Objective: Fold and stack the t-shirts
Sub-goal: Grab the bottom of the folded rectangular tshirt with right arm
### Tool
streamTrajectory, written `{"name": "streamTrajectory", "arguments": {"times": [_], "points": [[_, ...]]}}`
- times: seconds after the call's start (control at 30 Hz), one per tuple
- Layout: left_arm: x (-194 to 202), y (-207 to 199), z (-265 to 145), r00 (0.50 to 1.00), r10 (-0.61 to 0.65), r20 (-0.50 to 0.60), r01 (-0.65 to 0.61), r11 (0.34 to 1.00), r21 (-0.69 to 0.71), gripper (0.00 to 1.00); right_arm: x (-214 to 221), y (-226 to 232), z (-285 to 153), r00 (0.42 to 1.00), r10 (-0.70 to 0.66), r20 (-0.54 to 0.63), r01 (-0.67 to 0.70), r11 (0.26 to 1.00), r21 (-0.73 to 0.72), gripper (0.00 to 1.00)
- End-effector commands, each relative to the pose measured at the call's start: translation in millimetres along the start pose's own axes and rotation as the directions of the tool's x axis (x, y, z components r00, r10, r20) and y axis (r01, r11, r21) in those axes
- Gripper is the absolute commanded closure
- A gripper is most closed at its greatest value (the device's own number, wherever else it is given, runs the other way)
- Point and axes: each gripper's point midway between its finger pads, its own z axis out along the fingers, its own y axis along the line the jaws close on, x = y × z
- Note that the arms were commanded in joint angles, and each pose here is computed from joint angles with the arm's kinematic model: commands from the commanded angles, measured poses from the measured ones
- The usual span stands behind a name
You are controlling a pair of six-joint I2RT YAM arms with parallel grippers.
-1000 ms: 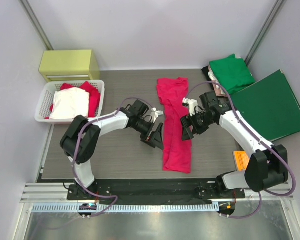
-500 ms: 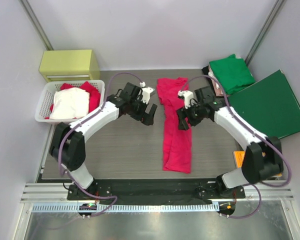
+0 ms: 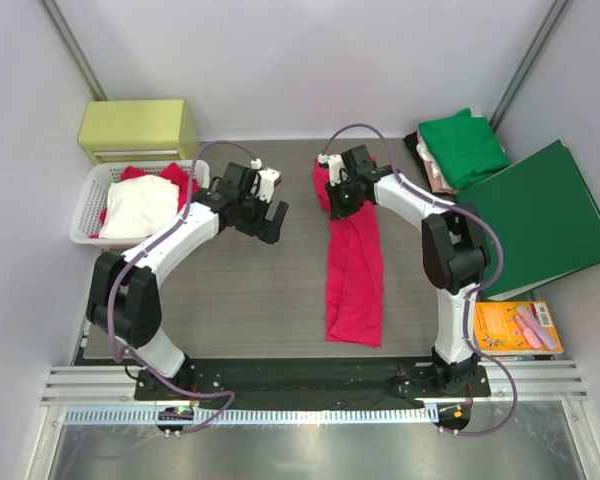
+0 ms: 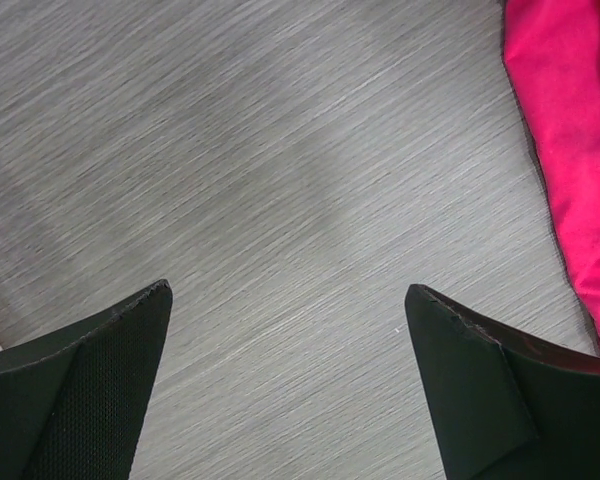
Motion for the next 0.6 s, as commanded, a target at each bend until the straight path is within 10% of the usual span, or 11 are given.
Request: {"name": "streamTrajectory", "arguments": {"times": [0.0, 0.57], "points": [[-13.1, 3.7, -15.0, 0.998, 0.003, 0.057, -0.003, 1.0, -0.006, 0.0, -10.5, 6.4, 9.6, 1.0, -0.019, 0.019, 0.018, 1.0, 0.014, 0.99], [-2.9, 9.1, -23.3, 0.997, -0.018, 0.069, 0.019, 1.0, -0.003, 0.0, -20.1, -20.2, 91.0, 0.999, -0.043, -0.022, 0.044, 0.997, 0.069, 0.99]]}}
